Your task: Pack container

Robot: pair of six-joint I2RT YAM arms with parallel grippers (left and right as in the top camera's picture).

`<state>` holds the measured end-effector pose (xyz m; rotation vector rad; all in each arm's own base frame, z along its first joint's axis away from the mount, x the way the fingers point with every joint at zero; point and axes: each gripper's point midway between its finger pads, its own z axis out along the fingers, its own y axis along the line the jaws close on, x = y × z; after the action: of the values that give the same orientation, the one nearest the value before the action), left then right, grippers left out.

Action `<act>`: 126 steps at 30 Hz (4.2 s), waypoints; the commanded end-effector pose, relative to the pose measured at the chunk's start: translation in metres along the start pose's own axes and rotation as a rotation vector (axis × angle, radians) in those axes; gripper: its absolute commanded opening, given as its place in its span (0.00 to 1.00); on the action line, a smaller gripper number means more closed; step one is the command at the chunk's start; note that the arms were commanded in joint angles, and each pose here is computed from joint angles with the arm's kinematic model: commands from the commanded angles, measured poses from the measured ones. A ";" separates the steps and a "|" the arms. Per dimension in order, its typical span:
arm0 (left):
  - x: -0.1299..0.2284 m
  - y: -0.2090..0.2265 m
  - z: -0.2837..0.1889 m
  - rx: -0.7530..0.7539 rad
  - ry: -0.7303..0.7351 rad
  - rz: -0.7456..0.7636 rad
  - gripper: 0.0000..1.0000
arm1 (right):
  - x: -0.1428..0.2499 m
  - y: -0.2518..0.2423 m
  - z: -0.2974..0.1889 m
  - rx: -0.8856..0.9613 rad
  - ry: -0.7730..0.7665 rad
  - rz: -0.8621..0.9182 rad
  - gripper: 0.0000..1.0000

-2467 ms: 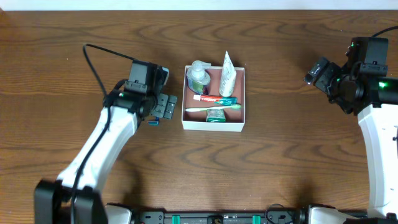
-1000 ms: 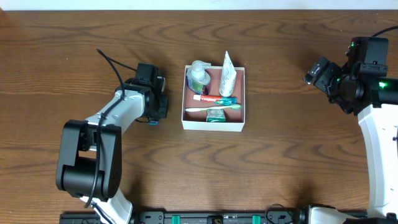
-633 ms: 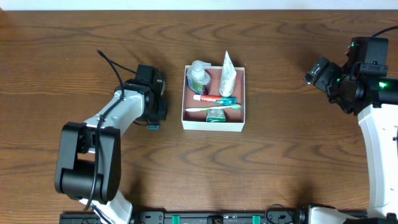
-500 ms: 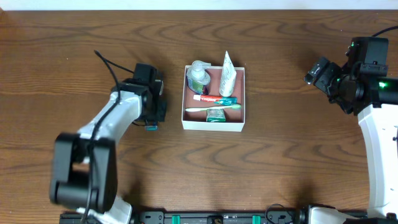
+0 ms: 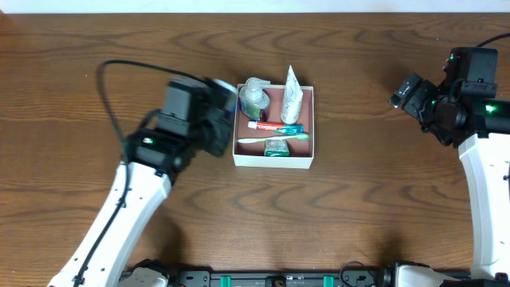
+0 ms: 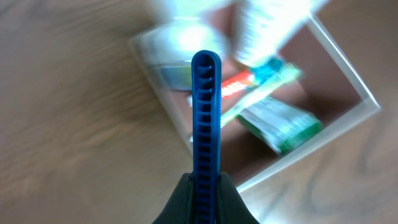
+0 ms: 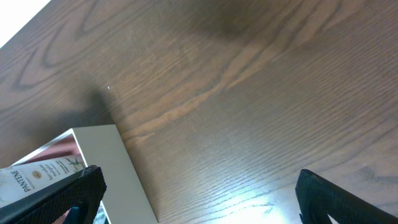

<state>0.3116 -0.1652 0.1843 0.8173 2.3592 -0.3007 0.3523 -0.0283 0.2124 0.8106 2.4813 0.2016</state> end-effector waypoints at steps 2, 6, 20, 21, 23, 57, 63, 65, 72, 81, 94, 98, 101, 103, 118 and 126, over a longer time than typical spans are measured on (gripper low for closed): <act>0.004 -0.049 0.015 0.131 0.019 0.520 0.06 | -0.003 0.000 -0.001 -0.003 -0.005 0.017 0.99; 0.013 -0.076 0.041 0.210 0.049 0.808 0.08 | -0.003 0.000 -0.001 -0.003 -0.005 0.017 0.99; -0.012 -0.050 0.092 0.024 0.038 0.818 0.98 | -0.003 0.000 -0.001 -0.003 -0.005 0.017 0.99; -0.018 -0.042 0.086 -0.034 0.034 0.744 0.98 | -0.003 0.000 -0.001 -0.003 -0.005 0.017 0.99; -0.026 -0.023 0.071 -0.155 0.029 0.604 0.98 | -0.003 0.000 -0.001 -0.003 -0.005 0.017 0.99; 0.091 0.121 -0.101 -0.695 0.182 -0.449 0.98 | -0.003 0.000 -0.001 -0.003 -0.005 0.017 0.99; 0.078 0.124 -0.110 -0.707 0.106 -0.435 0.98 | -0.003 0.000 -0.001 -0.003 -0.005 0.017 0.99; 0.069 0.124 -0.122 -0.705 0.026 -0.433 0.98 | -0.003 0.000 -0.001 -0.003 -0.005 0.017 0.99; 0.074 0.118 -0.164 -0.613 -0.209 -0.555 0.98 | -0.003 0.000 -0.001 -0.003 -0.005 0.017 0.99; 0.107 0.092 -0.180 -0.648 -0.287 -0.439 0.98 | -0.003 0.000 -0.001 -0.003 -0.005 0.017 0.99; 0.169 0.074 -0.109 -0.599 -0.374 -0.450 0.98 | -0.003 0.000 -0.001 -0.003 -0.005 0.017 0.99; 0.180 0.076 -0.087 -0.589 -0.387 -0.450 0.98 | -0.003 0.000 -0.001 -0.003 -0.005 0.017 0.99; 0.190 0.075 -0.075 -0.583 -0.376 -0.468 0.98 | -0.003 0.000 -0.001 -0.003 -0.005 0.017 0.99; 0.196 0.075 -0.069 -0.581 -0.370 -0.473 0.98 | -0.003 0.000 -0.001 -0.003 -0.005 0.017 0.99; 0.208 0.074 -0.056 -0.584 -0.384 -0.469 0.98 | -0.003 0.000 -0.001 -0.003 -0.005 0.017 0.99; 0.207 0.068 -0.048 -0.554 -0.377 -0.446 0.98 | -0.003 0.000 -0.001 -0.003 -0.005 0.017 0.99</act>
<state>0.2024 0.0097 0.0930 -0.0347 2.0855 0.0429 0.3523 -0.0283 0.2124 0.8106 2.4813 0.2016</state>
